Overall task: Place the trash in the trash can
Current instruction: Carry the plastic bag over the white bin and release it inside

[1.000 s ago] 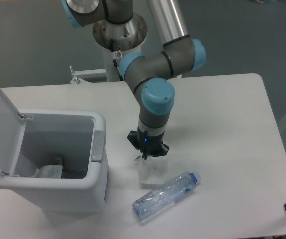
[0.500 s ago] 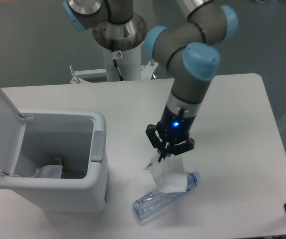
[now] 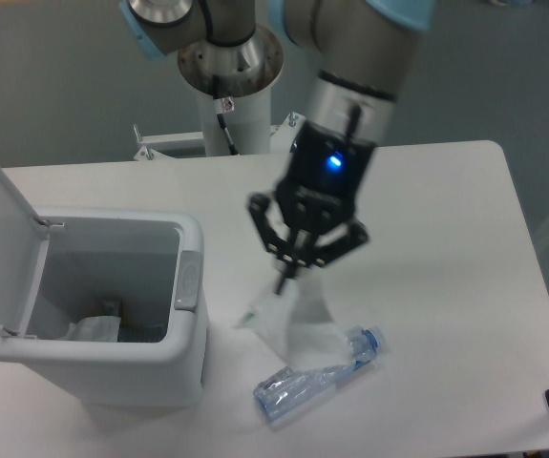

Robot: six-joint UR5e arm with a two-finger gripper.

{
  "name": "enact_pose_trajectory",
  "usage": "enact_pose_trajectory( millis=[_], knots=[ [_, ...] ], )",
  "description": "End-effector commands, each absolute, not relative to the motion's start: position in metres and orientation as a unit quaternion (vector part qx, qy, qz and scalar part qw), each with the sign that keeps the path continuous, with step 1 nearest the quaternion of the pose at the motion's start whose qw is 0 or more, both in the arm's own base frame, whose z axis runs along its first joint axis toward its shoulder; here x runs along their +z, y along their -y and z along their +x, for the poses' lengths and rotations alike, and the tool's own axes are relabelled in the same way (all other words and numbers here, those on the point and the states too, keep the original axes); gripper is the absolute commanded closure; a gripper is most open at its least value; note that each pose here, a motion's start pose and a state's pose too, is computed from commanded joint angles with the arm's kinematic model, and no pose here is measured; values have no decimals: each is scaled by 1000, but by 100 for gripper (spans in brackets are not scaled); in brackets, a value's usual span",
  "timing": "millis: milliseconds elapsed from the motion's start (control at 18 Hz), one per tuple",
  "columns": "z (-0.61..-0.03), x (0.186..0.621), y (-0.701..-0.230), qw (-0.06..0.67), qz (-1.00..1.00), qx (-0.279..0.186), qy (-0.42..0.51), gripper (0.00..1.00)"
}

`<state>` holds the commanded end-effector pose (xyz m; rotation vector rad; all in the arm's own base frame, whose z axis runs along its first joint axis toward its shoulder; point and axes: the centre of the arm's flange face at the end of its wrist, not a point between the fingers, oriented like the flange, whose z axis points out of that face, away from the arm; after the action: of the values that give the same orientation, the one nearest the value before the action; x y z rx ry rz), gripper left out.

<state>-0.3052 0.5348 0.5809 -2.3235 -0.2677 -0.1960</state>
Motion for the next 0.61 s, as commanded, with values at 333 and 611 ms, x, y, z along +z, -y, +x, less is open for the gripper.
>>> enact_pose_trajectory(
  millis=[333,611],
  knots=[
    [-227,565,-567,364,-925,-95,57,100],
    [-205,535,-567,339,-935,-93,39,34]
  ],
)
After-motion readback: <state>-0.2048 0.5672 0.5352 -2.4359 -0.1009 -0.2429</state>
